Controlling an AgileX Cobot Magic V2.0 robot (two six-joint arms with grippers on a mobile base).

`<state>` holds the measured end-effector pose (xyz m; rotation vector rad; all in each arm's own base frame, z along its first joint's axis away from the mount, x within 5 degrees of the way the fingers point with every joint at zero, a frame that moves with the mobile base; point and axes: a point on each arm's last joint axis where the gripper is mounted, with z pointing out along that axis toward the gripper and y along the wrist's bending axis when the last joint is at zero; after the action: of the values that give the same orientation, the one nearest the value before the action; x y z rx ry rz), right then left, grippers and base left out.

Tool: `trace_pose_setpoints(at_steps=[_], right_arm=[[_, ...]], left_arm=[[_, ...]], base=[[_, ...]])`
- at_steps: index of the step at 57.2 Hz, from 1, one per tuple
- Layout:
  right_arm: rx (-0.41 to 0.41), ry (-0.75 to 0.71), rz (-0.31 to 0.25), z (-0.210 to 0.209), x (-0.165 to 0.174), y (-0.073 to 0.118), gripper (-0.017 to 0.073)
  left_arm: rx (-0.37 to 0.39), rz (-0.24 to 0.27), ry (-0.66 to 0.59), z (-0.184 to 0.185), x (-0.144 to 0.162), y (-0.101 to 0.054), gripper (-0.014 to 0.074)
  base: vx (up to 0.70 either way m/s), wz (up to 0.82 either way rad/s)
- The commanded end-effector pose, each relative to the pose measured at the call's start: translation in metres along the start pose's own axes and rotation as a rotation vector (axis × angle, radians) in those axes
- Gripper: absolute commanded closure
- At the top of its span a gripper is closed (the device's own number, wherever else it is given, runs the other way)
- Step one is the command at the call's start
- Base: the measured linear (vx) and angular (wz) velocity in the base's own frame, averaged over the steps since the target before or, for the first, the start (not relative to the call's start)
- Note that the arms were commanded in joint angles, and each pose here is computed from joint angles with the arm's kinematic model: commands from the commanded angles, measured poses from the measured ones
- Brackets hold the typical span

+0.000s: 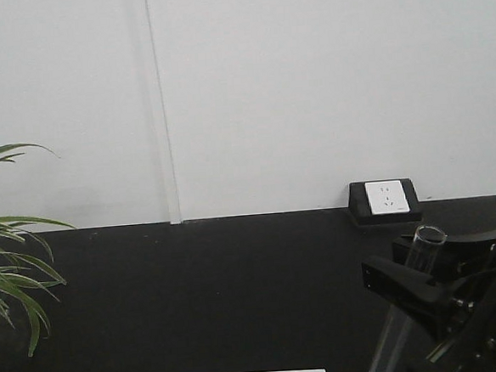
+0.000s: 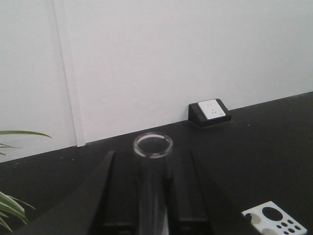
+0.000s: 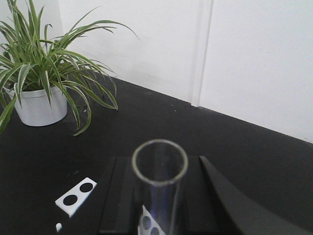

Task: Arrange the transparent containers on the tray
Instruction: 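Grasp a clear glass tube with the right gripper and lift it out, then drive the base to the counter with the yellow tray, holding both tubes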

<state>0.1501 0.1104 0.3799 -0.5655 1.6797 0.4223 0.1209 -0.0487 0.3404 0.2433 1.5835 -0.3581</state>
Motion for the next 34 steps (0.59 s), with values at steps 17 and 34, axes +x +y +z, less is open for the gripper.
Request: trace_pose_setpoints(at_steps=[17,34], right_arm=[[-0.005,-0.126,-0.013,-0.0068,-0.0192,-0.0001,0.0568],[-0.005,-0.126,-0.013,-0.0068,-0.0192,-0.0001,0.0568]], left_arm=[[0.019,-0.015,-0.129,-0.002,-0.0212,-0.0026,0.0393],[0.019,-0.015,-0.129,-0.002,-0.0212,-0.0026,0.0393]], base=[[-0.01,0.03],[-0.04,0.02]])
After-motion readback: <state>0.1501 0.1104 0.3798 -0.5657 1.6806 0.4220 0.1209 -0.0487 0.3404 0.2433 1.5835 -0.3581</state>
